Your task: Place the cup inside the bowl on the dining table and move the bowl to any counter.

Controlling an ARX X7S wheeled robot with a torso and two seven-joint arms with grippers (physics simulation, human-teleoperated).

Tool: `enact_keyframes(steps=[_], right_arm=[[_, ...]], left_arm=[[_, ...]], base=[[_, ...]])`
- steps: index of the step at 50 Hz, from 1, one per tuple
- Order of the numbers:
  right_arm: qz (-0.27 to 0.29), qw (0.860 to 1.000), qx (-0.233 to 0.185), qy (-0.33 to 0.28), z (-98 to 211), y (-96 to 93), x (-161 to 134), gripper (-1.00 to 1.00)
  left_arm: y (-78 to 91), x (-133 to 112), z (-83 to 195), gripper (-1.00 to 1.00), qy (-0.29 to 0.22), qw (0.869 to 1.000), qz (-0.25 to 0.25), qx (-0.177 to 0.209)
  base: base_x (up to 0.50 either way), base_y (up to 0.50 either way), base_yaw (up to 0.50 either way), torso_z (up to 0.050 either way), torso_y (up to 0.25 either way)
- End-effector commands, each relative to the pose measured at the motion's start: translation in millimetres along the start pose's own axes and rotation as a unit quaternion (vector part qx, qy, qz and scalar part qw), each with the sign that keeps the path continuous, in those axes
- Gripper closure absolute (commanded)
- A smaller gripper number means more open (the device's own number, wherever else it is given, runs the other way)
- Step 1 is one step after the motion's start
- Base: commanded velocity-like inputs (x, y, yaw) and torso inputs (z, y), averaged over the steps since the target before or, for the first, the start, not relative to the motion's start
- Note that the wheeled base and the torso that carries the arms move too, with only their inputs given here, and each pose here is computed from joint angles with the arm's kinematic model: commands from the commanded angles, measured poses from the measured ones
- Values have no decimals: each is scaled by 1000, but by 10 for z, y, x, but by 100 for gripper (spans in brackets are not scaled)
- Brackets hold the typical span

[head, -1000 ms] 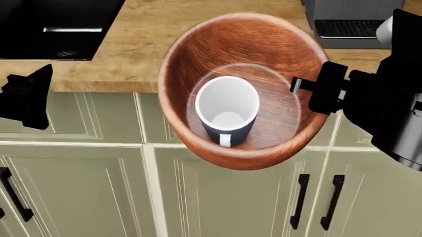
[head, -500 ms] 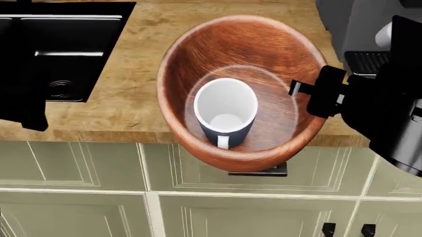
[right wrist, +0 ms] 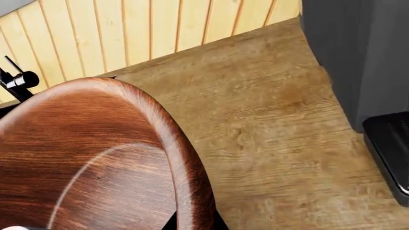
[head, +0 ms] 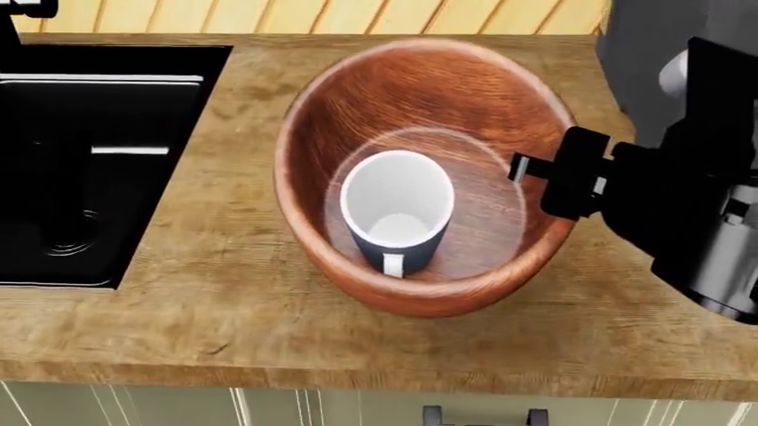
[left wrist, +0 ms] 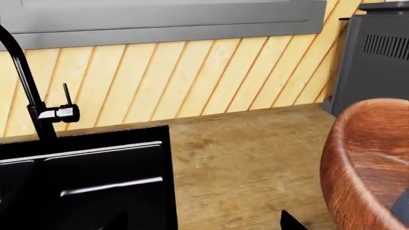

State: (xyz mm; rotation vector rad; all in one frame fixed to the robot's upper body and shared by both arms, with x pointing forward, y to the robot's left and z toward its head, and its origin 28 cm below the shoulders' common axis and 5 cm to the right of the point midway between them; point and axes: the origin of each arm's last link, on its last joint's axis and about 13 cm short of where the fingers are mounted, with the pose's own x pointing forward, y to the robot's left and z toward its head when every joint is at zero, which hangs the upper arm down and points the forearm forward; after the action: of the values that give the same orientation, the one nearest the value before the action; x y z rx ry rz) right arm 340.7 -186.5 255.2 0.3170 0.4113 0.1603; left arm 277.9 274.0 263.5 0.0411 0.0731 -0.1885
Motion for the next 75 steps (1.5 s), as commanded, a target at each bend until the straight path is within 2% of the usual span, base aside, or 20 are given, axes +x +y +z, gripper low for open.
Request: enact_keyframes(steps=[1,10,24,37,75], right_arm=[[11,1000,5,-11,29,18,-3,100],[9,1000,4,-7,21,20,2,100],[10,1000,11,-3,-41,5,45,100],[7,999,32,15,-148,-15,238,100],[-18,998,27,53,-249,-7,631,100]], left_arm=[[6,-4,-9,-100,2,1000,0,1],[-15,12,-10,-100,0,1000,-1,0],[3,-3,-23,-100,1,1000,0,-2],[11,4,-27,-100,2,1000,1,-5],[60,-28,-95,-100,2,1000,4,-14]], base=[[480,66,0,0,0],[298,66,0,0,2],[12,7,0,0,1],[0,0,0,0,0],[0,0,0,0,0]])
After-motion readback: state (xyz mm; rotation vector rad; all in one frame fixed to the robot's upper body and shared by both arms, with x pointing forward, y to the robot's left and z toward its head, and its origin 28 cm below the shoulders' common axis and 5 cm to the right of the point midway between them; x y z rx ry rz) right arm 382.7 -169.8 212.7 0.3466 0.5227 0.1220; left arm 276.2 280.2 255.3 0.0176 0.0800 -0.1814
